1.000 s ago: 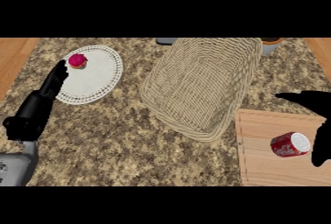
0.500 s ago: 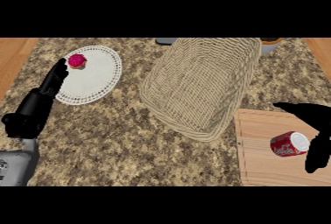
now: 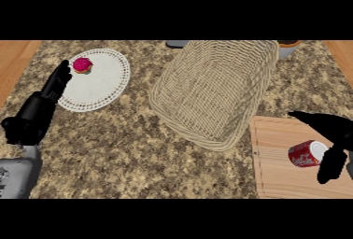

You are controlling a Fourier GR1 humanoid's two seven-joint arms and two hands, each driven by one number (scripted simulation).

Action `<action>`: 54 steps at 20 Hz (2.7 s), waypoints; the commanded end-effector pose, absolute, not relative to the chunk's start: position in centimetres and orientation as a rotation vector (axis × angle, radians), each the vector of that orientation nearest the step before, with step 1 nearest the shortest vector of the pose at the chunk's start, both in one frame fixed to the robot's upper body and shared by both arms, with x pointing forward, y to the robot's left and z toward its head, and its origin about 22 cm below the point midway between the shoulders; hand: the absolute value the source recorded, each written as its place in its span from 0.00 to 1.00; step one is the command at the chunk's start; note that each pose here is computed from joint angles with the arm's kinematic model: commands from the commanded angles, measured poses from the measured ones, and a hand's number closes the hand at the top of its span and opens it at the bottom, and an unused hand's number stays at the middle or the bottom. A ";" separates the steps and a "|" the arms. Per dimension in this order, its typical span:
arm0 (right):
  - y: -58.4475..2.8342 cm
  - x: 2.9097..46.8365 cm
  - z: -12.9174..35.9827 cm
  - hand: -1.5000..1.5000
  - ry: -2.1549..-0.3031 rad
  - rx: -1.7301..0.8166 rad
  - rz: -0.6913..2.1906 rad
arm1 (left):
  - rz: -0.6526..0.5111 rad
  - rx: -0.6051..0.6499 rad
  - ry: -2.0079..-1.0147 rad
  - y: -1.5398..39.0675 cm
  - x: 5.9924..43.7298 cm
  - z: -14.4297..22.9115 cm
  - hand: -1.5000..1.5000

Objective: Pick the can from the cutting board and place it in the basket

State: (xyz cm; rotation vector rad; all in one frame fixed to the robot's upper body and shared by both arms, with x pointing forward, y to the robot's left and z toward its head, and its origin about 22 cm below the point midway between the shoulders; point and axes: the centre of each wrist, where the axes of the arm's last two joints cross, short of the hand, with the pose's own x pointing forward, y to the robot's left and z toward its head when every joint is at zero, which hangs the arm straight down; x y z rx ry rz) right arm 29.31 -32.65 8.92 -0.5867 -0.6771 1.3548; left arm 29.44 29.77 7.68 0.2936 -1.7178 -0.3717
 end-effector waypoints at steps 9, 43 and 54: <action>-32.4 29.8 7.5 0.00 -0.649 -0.569 1.354 | -0.383 0.294 -1.715 30.7 28.3 6.5 0.50; -39.2 24.2 -0.5 1.00 -0.649 -1.113 0.889 | -0.370 0.287 -1.706 29.7 27.9 5.9 0.50; -36.1 26.3 10.5 1.00 -1.317 -1.254 0.386 | -0.367 0.302 -1.698 30.1 27.9 6.5 0.50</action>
